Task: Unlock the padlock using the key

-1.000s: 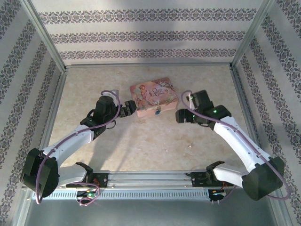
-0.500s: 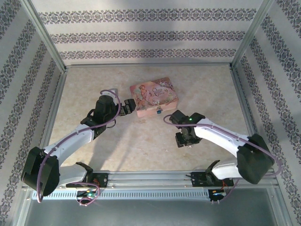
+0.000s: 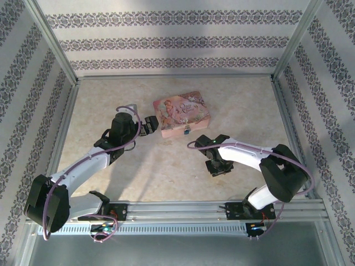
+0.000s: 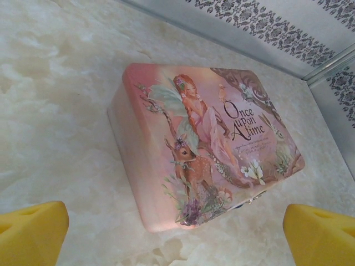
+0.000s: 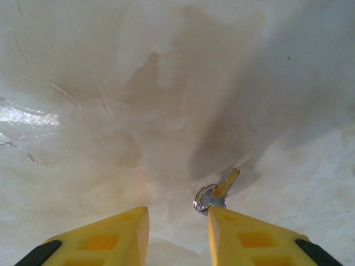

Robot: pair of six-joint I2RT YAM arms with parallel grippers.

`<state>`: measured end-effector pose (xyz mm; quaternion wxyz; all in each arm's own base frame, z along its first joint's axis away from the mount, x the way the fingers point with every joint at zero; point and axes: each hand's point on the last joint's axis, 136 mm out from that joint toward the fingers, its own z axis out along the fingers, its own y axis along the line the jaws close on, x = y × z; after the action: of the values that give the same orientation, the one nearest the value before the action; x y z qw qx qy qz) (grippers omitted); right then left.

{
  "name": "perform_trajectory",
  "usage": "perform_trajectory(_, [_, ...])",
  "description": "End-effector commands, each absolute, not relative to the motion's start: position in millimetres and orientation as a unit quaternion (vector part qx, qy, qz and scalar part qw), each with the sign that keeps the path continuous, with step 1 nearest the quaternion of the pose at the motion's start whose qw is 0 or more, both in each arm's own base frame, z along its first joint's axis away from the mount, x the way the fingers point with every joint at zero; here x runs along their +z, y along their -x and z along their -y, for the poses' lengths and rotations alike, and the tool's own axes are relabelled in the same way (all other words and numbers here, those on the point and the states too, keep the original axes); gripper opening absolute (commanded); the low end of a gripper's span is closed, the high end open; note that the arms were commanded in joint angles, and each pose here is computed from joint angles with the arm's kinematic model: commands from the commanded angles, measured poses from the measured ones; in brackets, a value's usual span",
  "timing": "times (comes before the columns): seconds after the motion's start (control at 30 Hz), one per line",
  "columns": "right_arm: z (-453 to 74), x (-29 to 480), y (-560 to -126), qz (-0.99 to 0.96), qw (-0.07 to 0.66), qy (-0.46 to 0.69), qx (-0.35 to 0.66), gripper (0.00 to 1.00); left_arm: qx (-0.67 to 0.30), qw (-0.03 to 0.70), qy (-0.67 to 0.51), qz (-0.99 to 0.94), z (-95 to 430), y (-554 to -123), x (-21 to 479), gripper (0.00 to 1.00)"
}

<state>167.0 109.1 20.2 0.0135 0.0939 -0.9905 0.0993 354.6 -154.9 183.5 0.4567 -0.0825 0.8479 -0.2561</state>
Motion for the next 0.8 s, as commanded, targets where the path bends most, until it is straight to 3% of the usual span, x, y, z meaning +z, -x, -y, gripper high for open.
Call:
perform_trajectory(0.0, [-100.8, 18.2, -163.2, 0.988, 0.014, -0.09, 0.125, 0.32, -0.248, 0.466, 0.093, -0.844, 145.7, -356.0, 187.7, 0.99])
perform_trajectory(0.77, [-90.0, 15.2, -160.7, 0.985, 0.022, -0.071, 0.155, 0.27, -0.249, 0.466, 0.089, -0.844, 146.2, -357.6, 190.2, 0.99])
